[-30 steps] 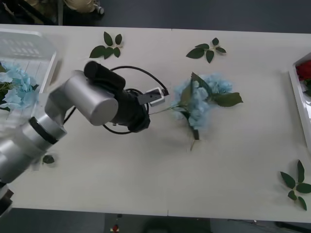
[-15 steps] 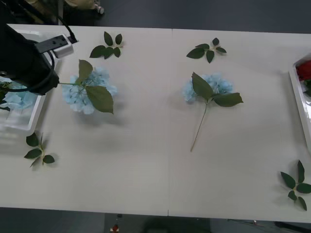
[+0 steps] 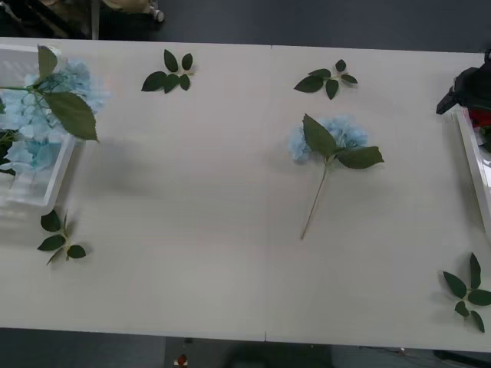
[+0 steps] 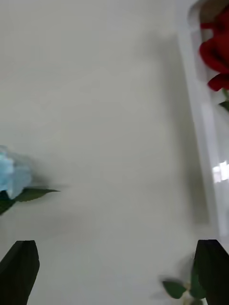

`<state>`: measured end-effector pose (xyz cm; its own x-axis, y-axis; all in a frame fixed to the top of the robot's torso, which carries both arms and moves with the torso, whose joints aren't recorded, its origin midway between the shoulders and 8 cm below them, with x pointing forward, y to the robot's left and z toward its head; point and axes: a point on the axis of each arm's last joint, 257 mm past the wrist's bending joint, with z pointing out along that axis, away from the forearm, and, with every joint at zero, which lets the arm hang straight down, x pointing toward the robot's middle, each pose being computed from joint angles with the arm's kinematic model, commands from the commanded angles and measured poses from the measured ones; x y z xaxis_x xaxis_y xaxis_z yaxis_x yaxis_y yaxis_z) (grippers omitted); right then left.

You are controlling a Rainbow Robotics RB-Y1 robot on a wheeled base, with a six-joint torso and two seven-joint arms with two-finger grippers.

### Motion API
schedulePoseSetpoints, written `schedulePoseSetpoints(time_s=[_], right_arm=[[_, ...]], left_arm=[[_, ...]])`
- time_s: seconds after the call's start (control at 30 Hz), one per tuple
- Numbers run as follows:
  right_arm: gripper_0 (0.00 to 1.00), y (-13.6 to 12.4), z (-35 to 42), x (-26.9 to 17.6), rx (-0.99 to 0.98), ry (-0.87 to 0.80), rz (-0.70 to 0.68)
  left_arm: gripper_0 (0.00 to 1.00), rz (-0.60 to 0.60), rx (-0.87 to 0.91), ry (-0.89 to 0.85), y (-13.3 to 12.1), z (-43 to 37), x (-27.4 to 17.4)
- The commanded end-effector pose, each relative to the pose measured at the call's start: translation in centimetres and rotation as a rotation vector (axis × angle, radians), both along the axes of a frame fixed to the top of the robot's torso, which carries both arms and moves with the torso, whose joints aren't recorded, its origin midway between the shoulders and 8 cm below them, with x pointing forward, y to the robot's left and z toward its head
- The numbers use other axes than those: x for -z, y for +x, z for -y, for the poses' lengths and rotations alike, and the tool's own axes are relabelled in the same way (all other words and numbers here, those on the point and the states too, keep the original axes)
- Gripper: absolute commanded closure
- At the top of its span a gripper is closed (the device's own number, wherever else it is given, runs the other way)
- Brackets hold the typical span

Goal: Put the red flowers into the right box and the blue flowers into the left box

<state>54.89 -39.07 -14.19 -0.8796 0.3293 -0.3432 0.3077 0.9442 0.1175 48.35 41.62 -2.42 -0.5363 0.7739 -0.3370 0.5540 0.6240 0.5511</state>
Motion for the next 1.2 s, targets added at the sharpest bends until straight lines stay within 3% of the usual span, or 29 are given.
schedulePoseSetpoints(time_s=[0.03, 0.43, 0.63, 0.9, 0.97, 1.0, 1.03, 1.2], right_arm=[[0.04, 0.2, -3.7, -2.3, -0.005, 0.014, 0.04], [0.04, -4.1, -12.5, -1.0, -0.08, 0.038, 0.094], [0.04, -6.8, -15.4, 1.4, -0.108, 0.037, 0.134], [0.04, -7.4, -18.5, 4.5, -0.067, 0.035, 0.168], [0.04, -7.1, -19.0, 4.9, -0.052, 0.028, 0.179], [0.04, -6.9, -19.4, 5.3, -0.045, 0.029, 0.186], [0.04, -6.7, -19.7, 5.9, -0.038, 0.028, 0.187], [0.04, -5.8, -21.0, 7.5, -0.033, 0.017, 0.202]], left_arm=[[1.0, 0.016, -0.049, 0.189, -0.8, -5.2, -1.7], [1.0, 0.12, -0.209, 0.423, 1.3, -12.7, -2.6], [1.0, 0.142, -0.201, 0.496, 3.6, -15.5, 1.0], [0.98, 0.102, -0.227, 0.518, 4.9, -16.4, 6.1], [0.78, 0.099, -0.235, 0.537, 5.0, -16.4, 6.3], [0.59, 0.097, -0.239, 0.558, 5.0, -16.3, 6.5], [0.48, 0.098, -0.238, 0.573, 5.1, -16.3, 6.5], [0.23, 0.081, -0.23, 0.58, 5.2, -16.0, 7.2]])
